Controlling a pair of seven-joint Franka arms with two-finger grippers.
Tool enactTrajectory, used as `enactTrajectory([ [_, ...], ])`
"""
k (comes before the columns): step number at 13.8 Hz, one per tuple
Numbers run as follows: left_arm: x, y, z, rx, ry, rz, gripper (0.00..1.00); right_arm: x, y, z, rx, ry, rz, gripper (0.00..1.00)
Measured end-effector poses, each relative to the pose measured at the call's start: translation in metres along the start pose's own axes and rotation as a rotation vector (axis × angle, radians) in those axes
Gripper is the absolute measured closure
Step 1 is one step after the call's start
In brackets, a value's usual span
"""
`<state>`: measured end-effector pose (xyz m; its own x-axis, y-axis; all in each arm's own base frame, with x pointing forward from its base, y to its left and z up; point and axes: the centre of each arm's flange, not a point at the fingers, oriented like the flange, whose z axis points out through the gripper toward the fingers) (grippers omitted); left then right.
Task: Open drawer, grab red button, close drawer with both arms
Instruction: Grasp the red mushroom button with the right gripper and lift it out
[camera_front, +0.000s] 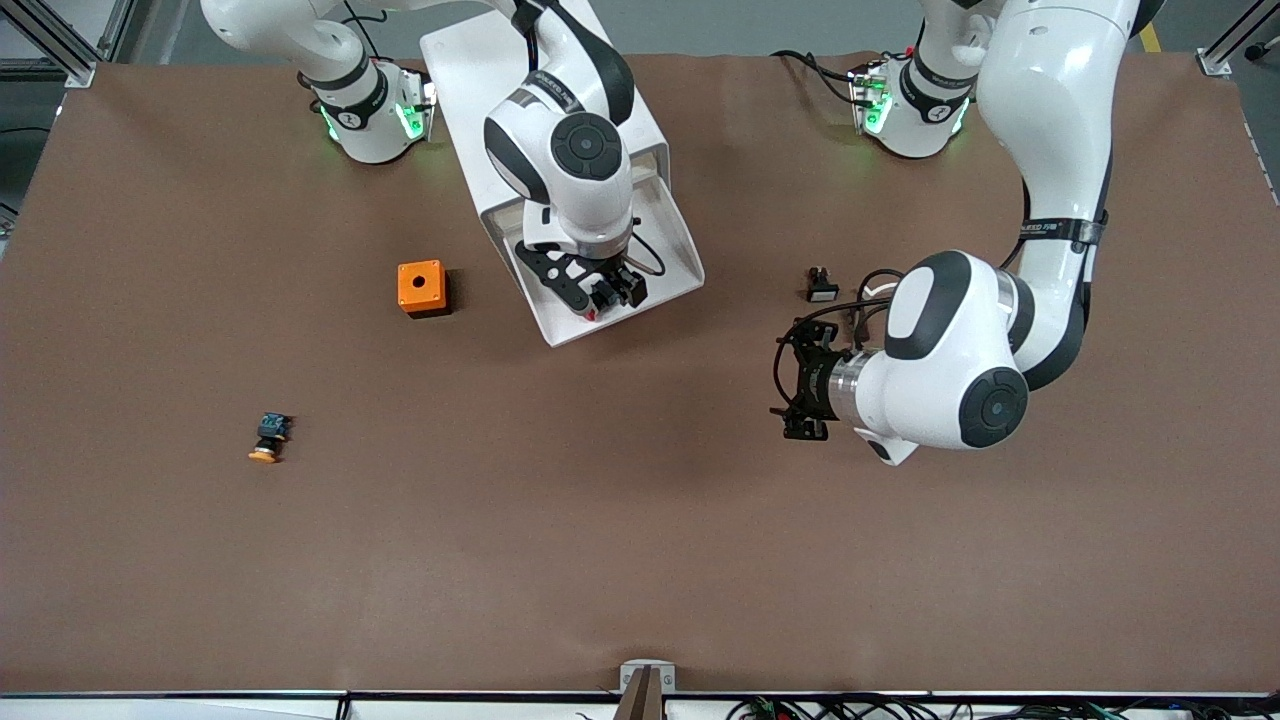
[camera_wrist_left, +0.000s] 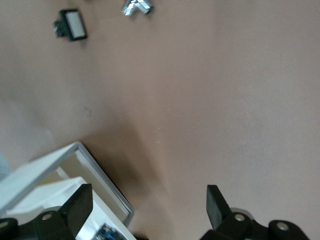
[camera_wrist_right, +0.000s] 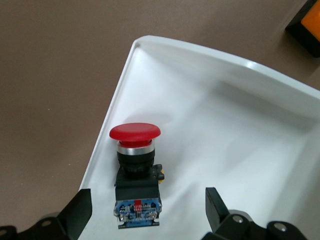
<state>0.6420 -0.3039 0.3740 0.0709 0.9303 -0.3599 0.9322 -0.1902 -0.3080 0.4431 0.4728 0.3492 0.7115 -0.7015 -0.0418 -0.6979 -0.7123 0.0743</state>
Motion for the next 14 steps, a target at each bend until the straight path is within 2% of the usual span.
enactTrajectory([
  [4,-0.034,-0.006,0.019,-0.031,0.115,0.244,0.00,0.001,-0.001,0.005,-0.005,0.005,0.000,0.04],
  [5,-0.043,-0.007,0.023,-0.036,0.131,0.331,0.00,0.002,-0.001,0.005,-0.005,0.007,-0.001,0.12],
  [7,-0.054,-0.008,0.030,-0.046,0.155,0.465,0.00,0.002,-0.001,0.006,-0.007,0.008,-0.001,0.37],
  [8,-0.060,-0.008,0.033,-0.055,0.166,0.504,0.00,0.002,-0.001,0.007,-0.008,0.009,-0.001,0.49],
  [9,-0.067,-0.009,0.038,-0.064,0.179,0.532,0.00,0.002,-0.001,0.007,-0.008,0.009,-0.001,0.58],
  [14,-0.114,-0.012,0.080,-0.124,0.206,0.631,0.00,0.010,-0.002,0.002,-0.002,0.013,0.009,0.59],
])
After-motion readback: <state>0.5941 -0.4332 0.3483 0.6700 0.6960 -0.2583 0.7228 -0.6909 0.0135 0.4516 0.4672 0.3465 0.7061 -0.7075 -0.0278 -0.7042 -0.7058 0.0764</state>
